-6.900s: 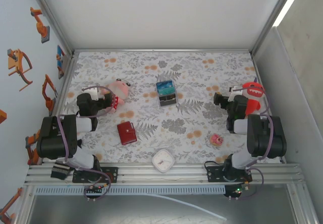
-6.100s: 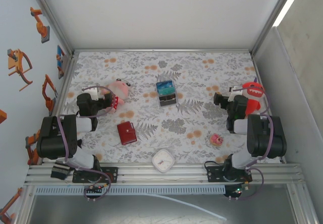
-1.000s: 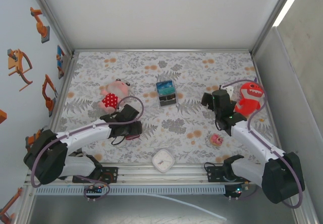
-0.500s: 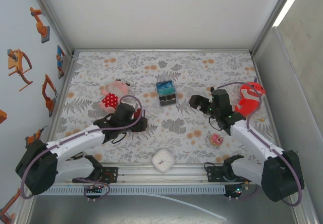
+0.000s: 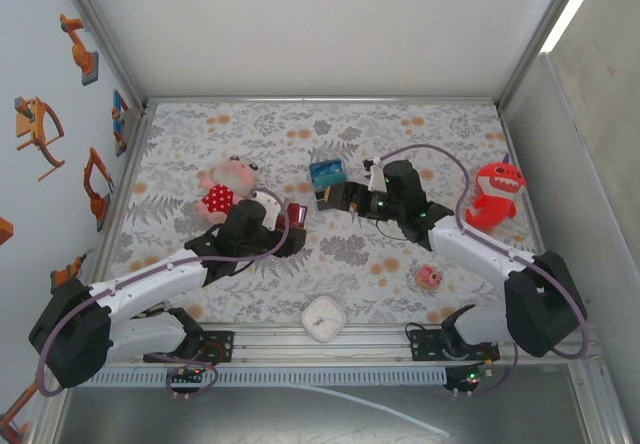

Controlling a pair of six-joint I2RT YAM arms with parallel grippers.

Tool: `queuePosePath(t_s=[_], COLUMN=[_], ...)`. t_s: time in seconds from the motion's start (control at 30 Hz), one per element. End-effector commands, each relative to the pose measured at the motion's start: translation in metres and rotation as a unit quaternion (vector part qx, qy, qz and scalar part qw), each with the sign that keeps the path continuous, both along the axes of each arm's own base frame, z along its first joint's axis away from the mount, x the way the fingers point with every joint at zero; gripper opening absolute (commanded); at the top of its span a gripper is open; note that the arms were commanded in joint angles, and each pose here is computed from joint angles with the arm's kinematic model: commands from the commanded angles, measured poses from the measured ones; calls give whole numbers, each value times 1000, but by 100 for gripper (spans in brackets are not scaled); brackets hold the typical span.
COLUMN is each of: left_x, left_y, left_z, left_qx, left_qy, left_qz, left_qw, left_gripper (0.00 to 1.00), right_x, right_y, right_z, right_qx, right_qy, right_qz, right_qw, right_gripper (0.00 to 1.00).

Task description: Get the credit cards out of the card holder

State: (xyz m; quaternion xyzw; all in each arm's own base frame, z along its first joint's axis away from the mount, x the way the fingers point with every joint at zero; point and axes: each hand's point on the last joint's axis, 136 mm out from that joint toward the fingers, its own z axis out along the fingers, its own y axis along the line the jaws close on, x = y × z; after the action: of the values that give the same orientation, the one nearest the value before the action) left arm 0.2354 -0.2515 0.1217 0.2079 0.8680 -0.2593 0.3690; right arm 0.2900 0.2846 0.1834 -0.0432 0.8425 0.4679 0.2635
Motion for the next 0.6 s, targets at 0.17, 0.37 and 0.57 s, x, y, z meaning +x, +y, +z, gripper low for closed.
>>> queuePosePath(t_s=[0.17, 0.37, 0.57], left_x=[9, 10, 11], left_y=[-29, -37, -41], left_z=[36, 44, 50], left_qx=[-40, -53, -64], left_qy=[-63, -68, -70], left_qz=[-49, -56, -60], left_qw=[996, 995, 994], left_gripper=[73, 73, 73], right_x=[-3, -7, -8], right_y=[41, 56, 62], right_z=[17, 13, 9], right_qx=[7, 8, 8], right_qy=[-25, -19, -13], right_qz=[60, 81, 88], right_qw=[998, 997, 996], right_gripper=[74, 73, 70])
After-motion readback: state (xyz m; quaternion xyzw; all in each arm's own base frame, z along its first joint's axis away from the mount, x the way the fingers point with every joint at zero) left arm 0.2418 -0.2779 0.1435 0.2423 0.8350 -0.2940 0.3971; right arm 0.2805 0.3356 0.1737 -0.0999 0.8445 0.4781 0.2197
